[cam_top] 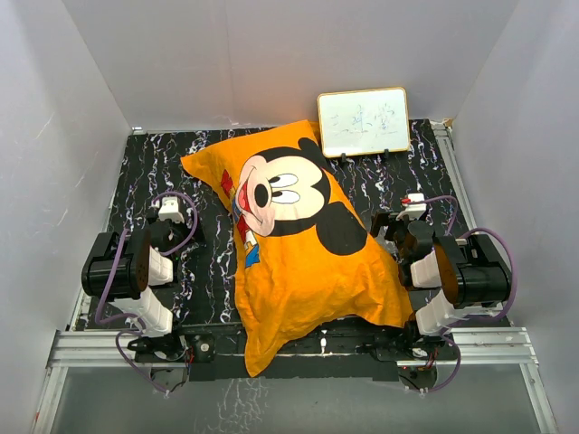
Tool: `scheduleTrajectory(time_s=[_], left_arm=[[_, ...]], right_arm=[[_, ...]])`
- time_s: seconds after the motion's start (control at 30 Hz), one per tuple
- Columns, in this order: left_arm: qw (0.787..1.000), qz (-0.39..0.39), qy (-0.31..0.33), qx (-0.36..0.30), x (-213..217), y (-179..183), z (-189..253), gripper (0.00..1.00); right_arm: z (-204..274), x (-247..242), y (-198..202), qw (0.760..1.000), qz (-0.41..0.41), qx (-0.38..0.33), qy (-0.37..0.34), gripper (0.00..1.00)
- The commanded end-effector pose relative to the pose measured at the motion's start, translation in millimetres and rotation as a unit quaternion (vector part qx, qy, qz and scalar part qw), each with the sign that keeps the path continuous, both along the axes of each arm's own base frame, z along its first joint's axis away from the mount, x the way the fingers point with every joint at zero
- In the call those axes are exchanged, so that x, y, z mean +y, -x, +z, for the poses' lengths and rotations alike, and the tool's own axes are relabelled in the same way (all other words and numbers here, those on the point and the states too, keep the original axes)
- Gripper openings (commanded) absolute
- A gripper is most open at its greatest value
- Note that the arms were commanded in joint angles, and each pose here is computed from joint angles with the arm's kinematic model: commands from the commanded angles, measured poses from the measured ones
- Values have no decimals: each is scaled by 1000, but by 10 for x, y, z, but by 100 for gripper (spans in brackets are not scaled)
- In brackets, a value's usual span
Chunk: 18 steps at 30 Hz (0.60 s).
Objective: Remove the pillowcase from the pillow
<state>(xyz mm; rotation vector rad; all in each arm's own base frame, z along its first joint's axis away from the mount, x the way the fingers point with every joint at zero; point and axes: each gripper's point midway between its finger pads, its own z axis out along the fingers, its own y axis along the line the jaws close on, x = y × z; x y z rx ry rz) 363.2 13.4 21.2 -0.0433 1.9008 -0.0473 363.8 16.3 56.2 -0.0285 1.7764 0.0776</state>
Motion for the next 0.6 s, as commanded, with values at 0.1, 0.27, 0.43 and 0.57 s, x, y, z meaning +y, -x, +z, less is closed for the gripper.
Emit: scheduleTrajectory(time_s=[0.1, 0.27, 0.43, 0.57], left_arm=[[1000, -7, 0, -26, -15, -102, 135, 97], [1000, -7, 0, -27, -13, -103, 137, 97], [1000, -7, -2, -25, -14, -107, 133, 97], [1000, 3, 8, -1, 10, -140, 197, 97]], right_arm=[[282, -27, -154, 999, -2, -54, 8, 98], [287, -27, -155, 998, -2, -54, 8, 98], [284, -27, -155, 999, -2, -54, 7, 98], [328, -102, -203, 998, -28, -53, 0, 98]])
